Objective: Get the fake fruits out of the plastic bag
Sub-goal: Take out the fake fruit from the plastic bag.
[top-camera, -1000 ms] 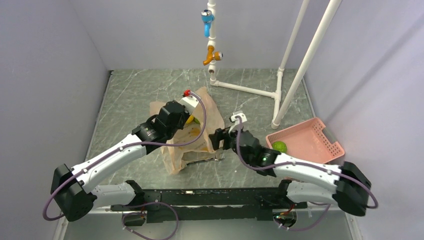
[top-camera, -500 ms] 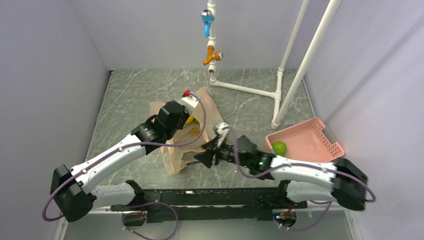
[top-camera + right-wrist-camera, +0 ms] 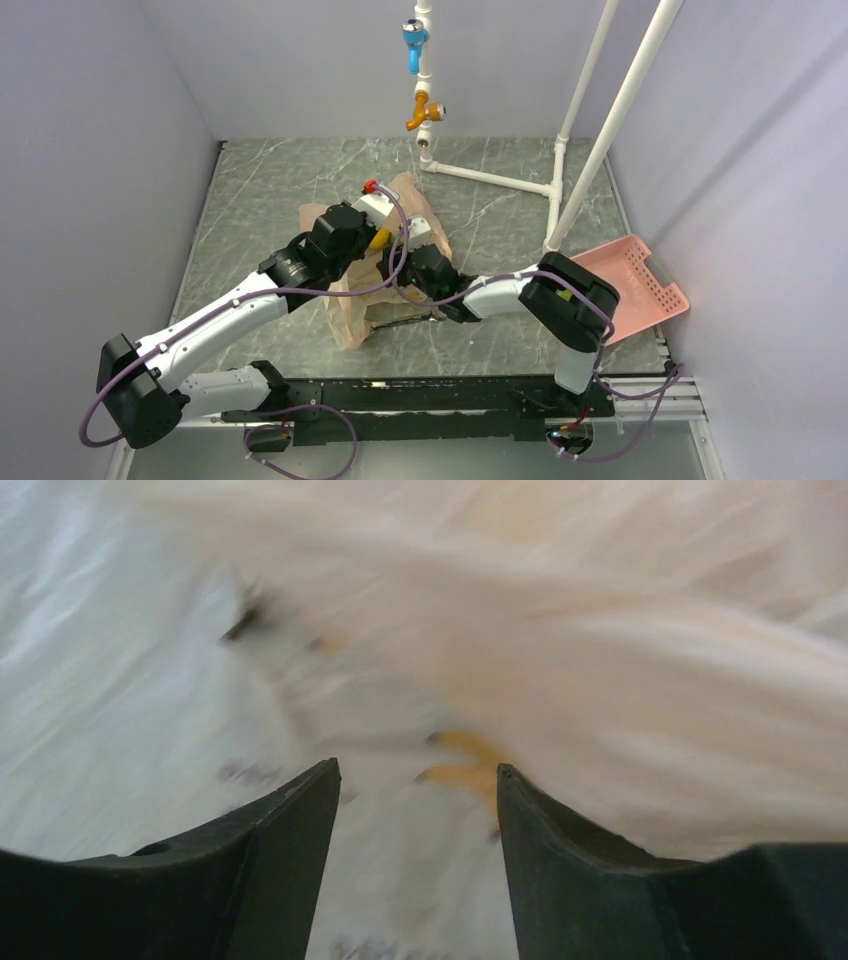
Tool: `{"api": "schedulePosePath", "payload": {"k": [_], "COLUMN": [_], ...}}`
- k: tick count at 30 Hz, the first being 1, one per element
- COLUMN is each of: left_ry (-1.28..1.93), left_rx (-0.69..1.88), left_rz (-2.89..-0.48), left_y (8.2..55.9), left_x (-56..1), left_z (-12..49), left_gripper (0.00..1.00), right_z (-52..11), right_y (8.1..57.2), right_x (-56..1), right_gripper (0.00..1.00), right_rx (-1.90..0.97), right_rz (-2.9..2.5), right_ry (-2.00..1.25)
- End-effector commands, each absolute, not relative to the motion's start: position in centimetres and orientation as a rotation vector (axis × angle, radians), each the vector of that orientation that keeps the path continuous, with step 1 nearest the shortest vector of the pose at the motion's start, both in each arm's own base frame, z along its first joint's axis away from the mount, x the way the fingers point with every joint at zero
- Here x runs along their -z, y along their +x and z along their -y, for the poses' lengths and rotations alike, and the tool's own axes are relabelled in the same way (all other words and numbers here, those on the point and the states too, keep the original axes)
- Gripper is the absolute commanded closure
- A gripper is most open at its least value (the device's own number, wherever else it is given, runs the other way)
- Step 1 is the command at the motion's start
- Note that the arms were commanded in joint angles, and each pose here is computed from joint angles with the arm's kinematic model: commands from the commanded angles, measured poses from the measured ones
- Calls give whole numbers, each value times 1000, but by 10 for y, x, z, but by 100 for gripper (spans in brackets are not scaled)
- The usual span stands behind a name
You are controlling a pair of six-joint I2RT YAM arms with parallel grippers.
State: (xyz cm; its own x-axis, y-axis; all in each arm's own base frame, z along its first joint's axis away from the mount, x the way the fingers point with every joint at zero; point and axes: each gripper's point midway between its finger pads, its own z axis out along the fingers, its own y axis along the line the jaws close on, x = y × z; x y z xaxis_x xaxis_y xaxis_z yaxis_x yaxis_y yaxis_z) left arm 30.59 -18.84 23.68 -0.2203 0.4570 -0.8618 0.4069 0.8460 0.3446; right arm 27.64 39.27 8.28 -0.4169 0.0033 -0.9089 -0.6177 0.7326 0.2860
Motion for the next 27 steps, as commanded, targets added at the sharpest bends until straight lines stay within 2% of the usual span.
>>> {"api": "schedulePosePath", "payload": {"k": [1,3,6,10,27], "left_ry": [621,624,630,632,602], "left_rx": [-12,-6,-1,5,-10], "left_rz": [-1801,-1804,-1810,-1827,-1858], "left_y": [307,307,309,311,320], "left_x": [-250,-249,-248,-243,-232], "left_z": [195,197,200,204,209], "left_gripper": [100,100,100,100,100], "right_z": [-378,-370,-358,-354,-344], "right_y": [332,342,355,366,419], "right_x": [-114,-110,-105,-107,-73], "right_gripper": [34,32,22,14,12], "right_rx": [-568,-507,-431,-436,-486], "right_rz": [-1788,-1790,-1794,-1769,-1873], "right_ry": [-261,-241,-184,-126,29]}}
